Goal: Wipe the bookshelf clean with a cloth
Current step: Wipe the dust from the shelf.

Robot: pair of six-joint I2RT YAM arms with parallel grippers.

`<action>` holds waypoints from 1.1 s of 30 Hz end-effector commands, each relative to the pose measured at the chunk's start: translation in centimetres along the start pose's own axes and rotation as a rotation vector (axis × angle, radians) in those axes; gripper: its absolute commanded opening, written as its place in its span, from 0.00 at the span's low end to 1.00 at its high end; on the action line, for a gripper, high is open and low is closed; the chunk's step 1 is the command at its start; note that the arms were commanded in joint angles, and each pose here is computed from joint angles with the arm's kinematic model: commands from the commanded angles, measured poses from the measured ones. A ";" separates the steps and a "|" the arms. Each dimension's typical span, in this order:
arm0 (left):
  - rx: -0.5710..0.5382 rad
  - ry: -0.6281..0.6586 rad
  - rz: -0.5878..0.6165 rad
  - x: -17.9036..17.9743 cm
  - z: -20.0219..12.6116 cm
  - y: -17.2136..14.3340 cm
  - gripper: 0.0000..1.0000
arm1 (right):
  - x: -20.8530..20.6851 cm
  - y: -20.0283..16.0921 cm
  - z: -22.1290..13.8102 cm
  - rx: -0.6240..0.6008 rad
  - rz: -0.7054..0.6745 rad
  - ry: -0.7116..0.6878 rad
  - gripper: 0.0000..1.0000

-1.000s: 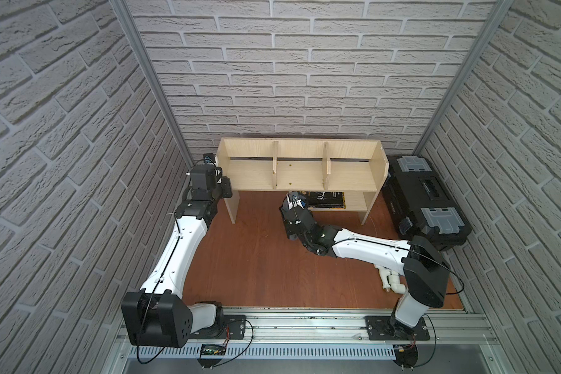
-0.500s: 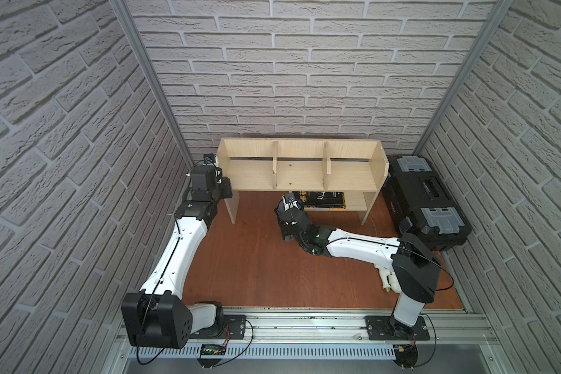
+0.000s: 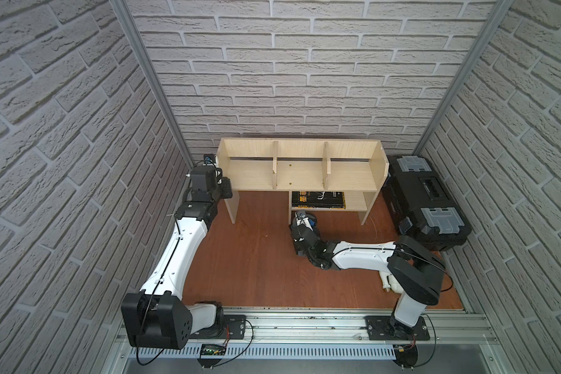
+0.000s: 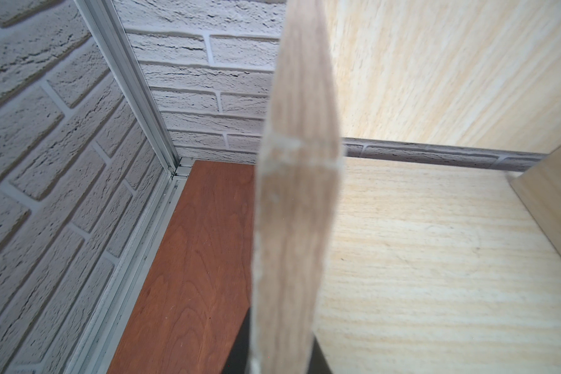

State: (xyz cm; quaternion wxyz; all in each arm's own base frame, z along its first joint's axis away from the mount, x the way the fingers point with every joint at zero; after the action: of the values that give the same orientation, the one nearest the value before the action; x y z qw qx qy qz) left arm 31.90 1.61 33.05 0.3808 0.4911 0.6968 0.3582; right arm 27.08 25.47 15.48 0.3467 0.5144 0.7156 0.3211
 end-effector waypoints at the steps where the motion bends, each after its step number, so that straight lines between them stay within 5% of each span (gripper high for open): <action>1: -0.036 0.013 -0.036 0.1 -0.2 0.2 0.05 | -4.7 1.3 -1.0 -0.057 0.129 -0.047 0.03; 6: -0.032 0.009 -0.032 -0.1 -0.2 0.2 0.04 | -10.4 -0.1 -2.2 -0.055 0.179 -0.129 0.03; 11: -0.030 0.003 -0.032 -0.1 -0.2 0.2 0.02 | -11.4 0.4 -2.3 -0.046 0.123 -0.109 0.03; 26: -0.026 -0.014 -0.011 -0.3 -0.1 0.0 0.00 | 2.7 5.3 0.3 -0.076 -0.029 0.207 0.03; 33: -0.031 -0.020 0.016 -0.4 -0.2 -0.1 0.00 | 2.2 4.6 1.2 -0.131 0.024 0.062 0.03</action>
State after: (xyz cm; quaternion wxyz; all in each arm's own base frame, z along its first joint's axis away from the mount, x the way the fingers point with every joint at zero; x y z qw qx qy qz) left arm 31.93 1.40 32.97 0.3821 0.4998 0.6893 0.3592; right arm 29.58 29.89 16.91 0.3064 0.4647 0.7473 0.3629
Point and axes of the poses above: each gripper's point midway between its finger pads, its own z axis out along the fingers, its own x axis along the line the jaws close on, y = z × x, the point moved 10 cm from there along -z, back along the fingers, and after that the axes turned 8 degrees about -z, right-handed, at the moved point
